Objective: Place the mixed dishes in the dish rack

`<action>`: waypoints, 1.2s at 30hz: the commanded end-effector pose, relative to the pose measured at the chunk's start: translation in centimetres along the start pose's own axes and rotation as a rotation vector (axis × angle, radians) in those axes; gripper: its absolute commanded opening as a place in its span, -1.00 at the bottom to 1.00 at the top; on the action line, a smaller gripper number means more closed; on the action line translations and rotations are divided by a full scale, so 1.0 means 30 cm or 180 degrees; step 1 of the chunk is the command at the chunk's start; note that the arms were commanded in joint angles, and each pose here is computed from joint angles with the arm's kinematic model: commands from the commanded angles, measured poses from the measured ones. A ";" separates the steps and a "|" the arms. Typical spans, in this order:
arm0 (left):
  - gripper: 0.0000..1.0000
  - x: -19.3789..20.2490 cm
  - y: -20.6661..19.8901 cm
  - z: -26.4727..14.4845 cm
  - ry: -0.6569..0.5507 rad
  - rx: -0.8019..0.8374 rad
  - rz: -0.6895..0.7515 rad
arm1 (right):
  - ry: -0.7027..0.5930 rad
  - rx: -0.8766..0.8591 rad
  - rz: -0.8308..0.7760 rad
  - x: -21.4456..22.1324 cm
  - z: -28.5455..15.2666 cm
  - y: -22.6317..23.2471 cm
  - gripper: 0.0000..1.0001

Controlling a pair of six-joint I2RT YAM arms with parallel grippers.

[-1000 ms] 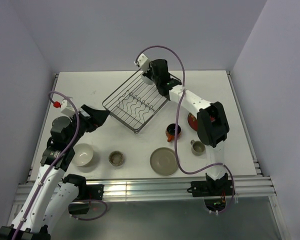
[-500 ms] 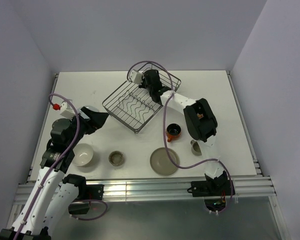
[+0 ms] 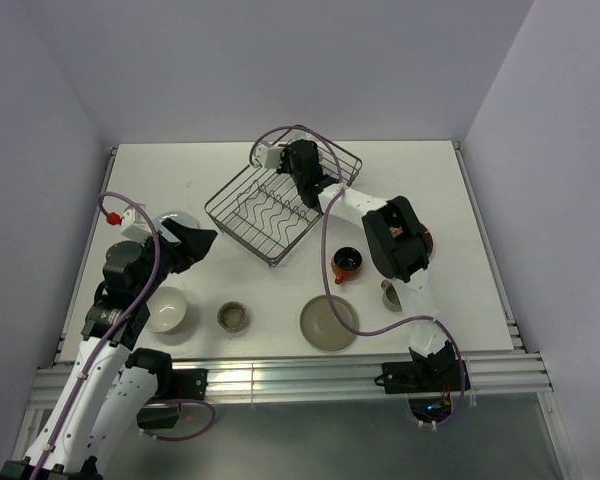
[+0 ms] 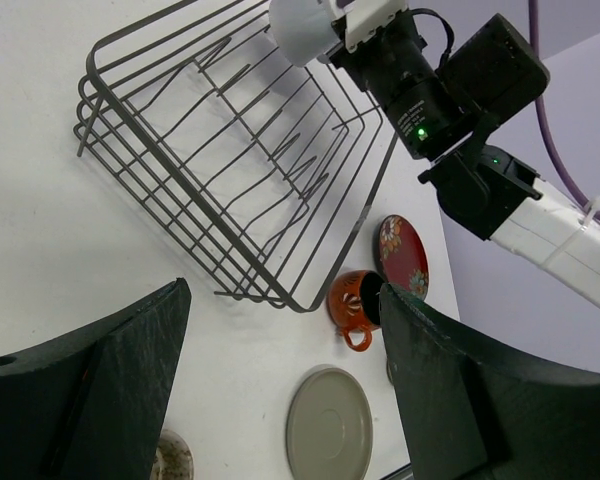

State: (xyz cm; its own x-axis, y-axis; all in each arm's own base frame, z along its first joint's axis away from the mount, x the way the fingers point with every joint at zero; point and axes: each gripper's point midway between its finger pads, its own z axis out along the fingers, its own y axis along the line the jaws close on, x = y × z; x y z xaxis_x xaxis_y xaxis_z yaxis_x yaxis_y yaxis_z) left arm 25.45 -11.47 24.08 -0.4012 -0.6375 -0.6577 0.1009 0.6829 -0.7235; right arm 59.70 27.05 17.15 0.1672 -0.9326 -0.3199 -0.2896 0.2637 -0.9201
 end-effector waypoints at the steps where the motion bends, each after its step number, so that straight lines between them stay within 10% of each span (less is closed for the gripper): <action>1: 0.65 -0.020 -0.013 -0.001 -0.0083 0.0063 0.0022 | -0.0094 0.0399 -0.0150 -0.036 0.009 -0.090 -1.00; 10: 0.65 -0.019 -0.011 -0.013 -0.0103 0.0057 -0.0001 | 0.0002 0.0351 -0.0342 -0.007 0.035 -0.027 -0.99; 21: 0.65 -0.020 -0.020 -0.012 -0.0108 0.0105 -0.0014 | 0.0060 0.0193 -0.0487 0.026 0.000 0.026 0.29; 36: 0.66 -0.035 -0.062 -0.028 -0.0105 0.0228 0.0007 | -0.0100 0.0431 0.0140 -0.071 -0.175 -0.228 0.72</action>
State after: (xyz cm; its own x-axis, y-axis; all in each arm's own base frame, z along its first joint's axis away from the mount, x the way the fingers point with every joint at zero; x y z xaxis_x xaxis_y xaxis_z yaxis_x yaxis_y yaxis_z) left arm 25.06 -11.45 24.21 -0.3946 -0.6436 -0.6557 0.1114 0.6749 -0.7295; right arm 57.74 25.79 16.01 0.1665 -0.9610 -0.2209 -0.2849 0.1676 -0.9438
